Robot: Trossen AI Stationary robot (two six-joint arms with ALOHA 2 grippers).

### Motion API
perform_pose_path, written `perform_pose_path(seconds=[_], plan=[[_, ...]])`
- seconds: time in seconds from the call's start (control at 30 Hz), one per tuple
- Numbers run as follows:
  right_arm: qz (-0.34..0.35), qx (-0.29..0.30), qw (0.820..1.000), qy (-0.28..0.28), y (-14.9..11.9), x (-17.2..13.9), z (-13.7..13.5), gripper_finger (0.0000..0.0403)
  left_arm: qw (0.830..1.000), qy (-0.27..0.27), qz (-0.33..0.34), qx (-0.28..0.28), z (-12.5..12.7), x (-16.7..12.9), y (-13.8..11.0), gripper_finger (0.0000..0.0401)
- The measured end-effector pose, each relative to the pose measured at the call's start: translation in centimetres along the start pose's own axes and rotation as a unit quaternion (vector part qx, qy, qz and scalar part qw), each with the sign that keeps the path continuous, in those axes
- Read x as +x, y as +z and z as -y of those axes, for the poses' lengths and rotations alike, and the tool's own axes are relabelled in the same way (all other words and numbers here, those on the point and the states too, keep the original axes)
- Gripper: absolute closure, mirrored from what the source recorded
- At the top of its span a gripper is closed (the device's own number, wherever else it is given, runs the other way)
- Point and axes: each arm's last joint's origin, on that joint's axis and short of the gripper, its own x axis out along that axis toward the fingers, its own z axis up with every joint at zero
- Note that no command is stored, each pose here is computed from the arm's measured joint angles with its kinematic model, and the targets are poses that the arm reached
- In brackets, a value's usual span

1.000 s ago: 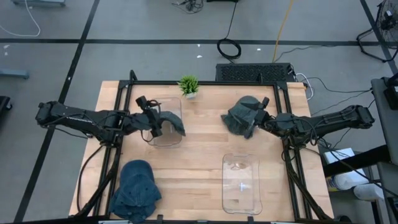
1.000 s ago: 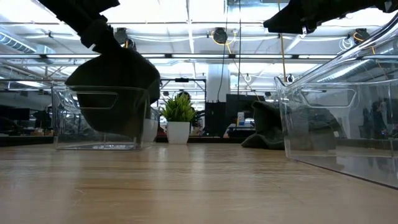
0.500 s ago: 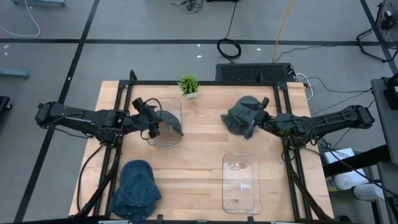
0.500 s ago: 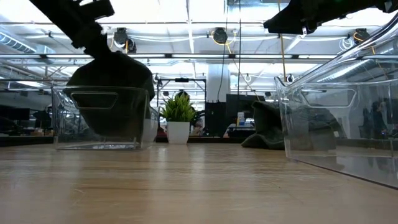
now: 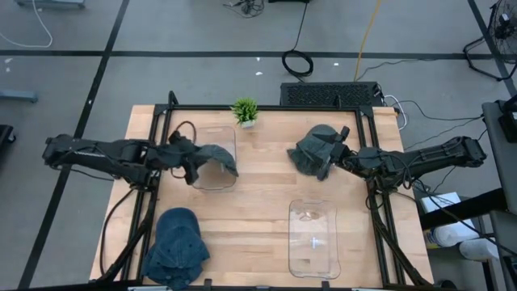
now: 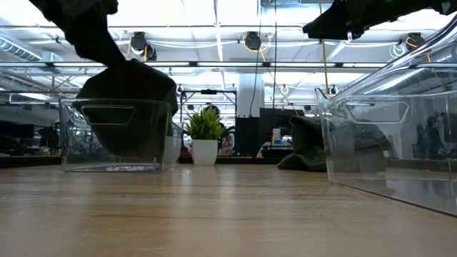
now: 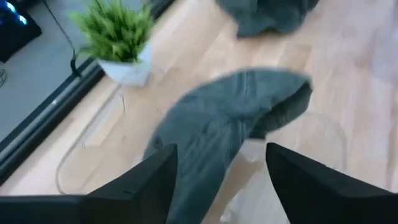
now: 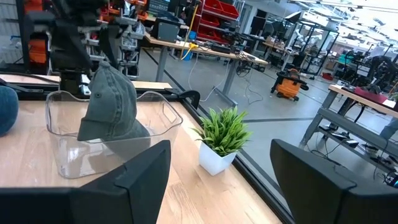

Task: Pick & Place hat
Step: Put the black cap into the top transparent bin

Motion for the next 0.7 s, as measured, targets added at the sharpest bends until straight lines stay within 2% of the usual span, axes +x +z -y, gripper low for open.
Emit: perform_pose_path(seconds=[0.1, 0.23, 0.33, 0.43, 0.5, 0.7], plan=[[0.0, 0.0, 1.0, 0.0, 0.0, 0.0, 0.0, 0.014, 1.0, 0.004, 0.004, -0.001, -0.6, -0.9, -0.2, 0.0174], [0.0, 0.0, 1.0, 0.0, 0.0, 0.0, 0.0, 0.014, 0.998, 0.053, -0.023, -0.013, -1.4, -1.4, -1.2, 0.0214], [0.0, 0.0, 1.0, 0.0, 0.0, 0.0, 0.0, 0.014, 0.994, 0.095, -0.049, -0.026, -1.8, -1.4, -1.9, 0.0274], [0.0, 0.007, 1.0, 0.0, 0.0, 0.0, 0.0, 0.014, 0.988, 0.131, -0.055, -0.054, -2.0, -1.4, -2.3, 0.0361], [0.0, 0.008, 1.0, 0.0, 0.0, 0.0, 0.0, 0.014, 0.988, 0.131, -0.049, -0.062, -2.0, -1.4, -2.2, 0.0388], [-0.001, 0.008, 1.0, 0.0, 0.0, 0.0, 0.0, 0.014, 0.997, 0.068, 0.002, -0.036, -1.1, -2.0, -0.4, 0.0396]])
